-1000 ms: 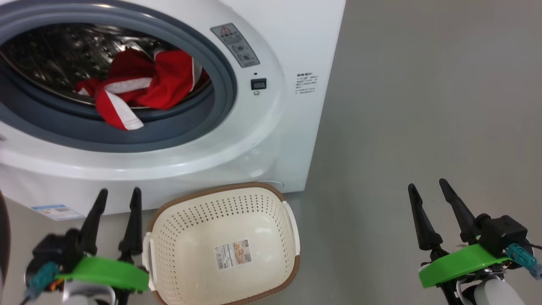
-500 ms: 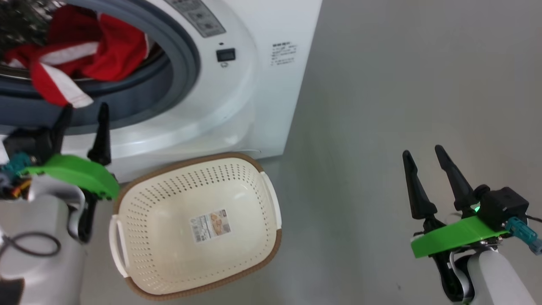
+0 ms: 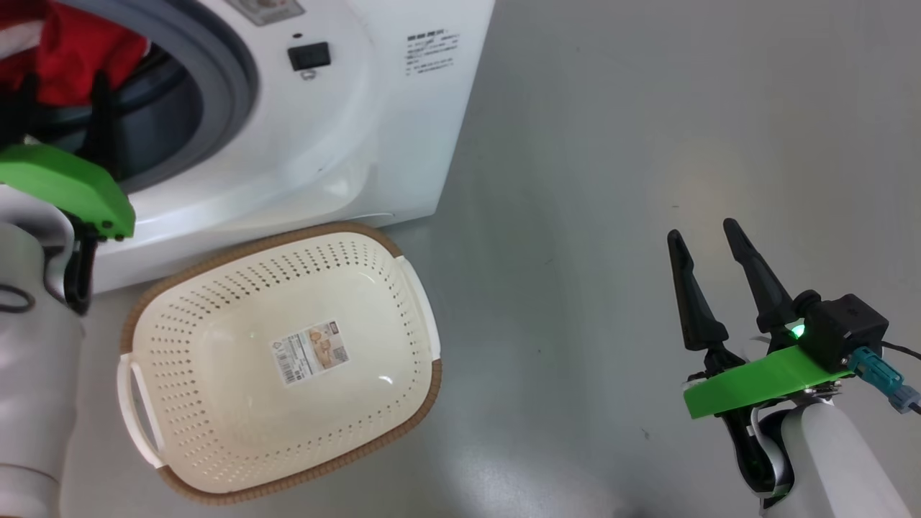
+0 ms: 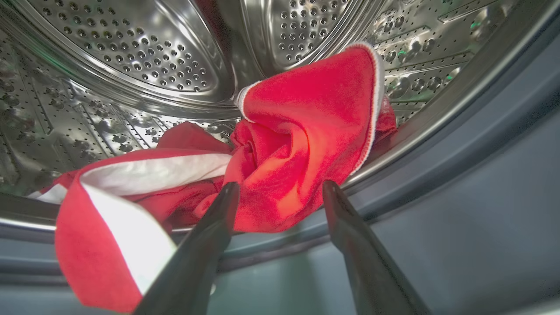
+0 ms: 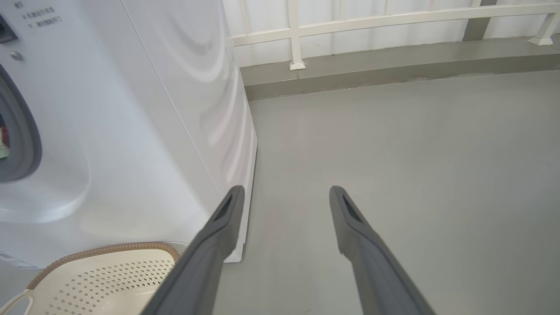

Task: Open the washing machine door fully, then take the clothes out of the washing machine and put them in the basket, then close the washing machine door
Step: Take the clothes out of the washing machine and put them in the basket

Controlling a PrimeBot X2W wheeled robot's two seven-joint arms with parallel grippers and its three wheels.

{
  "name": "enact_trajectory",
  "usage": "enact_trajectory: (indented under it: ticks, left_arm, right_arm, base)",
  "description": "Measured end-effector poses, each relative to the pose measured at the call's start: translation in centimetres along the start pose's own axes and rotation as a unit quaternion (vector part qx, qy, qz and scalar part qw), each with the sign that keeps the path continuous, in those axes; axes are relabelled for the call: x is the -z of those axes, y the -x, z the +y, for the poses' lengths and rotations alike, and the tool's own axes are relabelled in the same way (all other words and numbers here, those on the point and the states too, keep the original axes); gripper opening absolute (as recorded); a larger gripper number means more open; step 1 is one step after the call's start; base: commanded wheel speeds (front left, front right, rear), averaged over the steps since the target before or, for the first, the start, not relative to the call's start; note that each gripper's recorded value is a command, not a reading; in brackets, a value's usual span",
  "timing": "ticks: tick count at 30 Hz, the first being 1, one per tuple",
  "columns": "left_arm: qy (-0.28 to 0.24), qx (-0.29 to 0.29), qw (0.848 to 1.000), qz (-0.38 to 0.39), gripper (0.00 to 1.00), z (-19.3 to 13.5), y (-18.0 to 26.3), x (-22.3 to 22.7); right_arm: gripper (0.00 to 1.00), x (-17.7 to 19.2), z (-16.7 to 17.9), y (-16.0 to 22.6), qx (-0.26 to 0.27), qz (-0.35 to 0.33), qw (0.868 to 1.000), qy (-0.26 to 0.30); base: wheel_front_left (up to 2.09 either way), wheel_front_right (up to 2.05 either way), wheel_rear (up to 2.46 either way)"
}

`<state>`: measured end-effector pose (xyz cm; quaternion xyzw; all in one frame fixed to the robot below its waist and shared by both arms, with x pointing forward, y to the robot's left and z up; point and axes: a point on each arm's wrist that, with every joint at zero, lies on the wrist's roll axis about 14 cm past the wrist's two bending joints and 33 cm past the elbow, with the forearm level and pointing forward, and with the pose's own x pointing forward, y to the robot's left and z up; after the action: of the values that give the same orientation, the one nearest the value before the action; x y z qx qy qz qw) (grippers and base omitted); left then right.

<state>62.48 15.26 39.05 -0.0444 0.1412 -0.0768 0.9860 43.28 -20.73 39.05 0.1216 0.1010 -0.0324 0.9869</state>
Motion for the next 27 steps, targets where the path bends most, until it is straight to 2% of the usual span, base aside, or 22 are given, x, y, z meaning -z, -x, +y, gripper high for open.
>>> enact_trajectory:
  ticks: [7,16,18,20,22,27]
  left_arm:
    - [-0.032,0.007,0.999,0.023,1.0,-0.1,-1.3,0.9]
    - [-0.046,0.016,0.998,0.042,1.0,-0.8,-1.7,1.9]
    - [-0.046,0.017,0.998,0.041,0.49,-0.9,-1.9,1.6]
    - [-0.047,0.018,0.998,0.037,0.32,-1.0,-2.0,1.2]
    - [-0.048,0.018,0.998,0.037,0.02,-1.1,-2.1,1.1]
    - [-0.046,0.017,0.998,0.025,0.0,-1.1,-2.1,0.2]
  right_arm:
    - [1.0,0.4,-0.1,0.1,0.001,0.006,1.0,0.001]
    - [1.0,0.0,-0.2,0.2,0.005,0.001,1.0,-0.013]
    - [1.0,-0.1,-0.3,0.2,0.006,0.0,1.0,-0.013]
    - [1.0,-0.1,-0.3,0.3,0.006,0.0,1.0,-0.013]
    - [1.0,-0.3,-0.3,0.3,0.006,-0.002,1.0,-0.013]
    - [1.0,-0.4,-0.3,0.3,0.006,-0.005,1.0,-0.014]
  base:
    - [0.0,0.0,0.0]
    - [0.0,0.0,0.0]
    - [0.0,0.0,0.0]
    - [0.0,0.0,0.0]
    - [0.0,0.0,0.0]
    - [0.0,0.0,0.0]
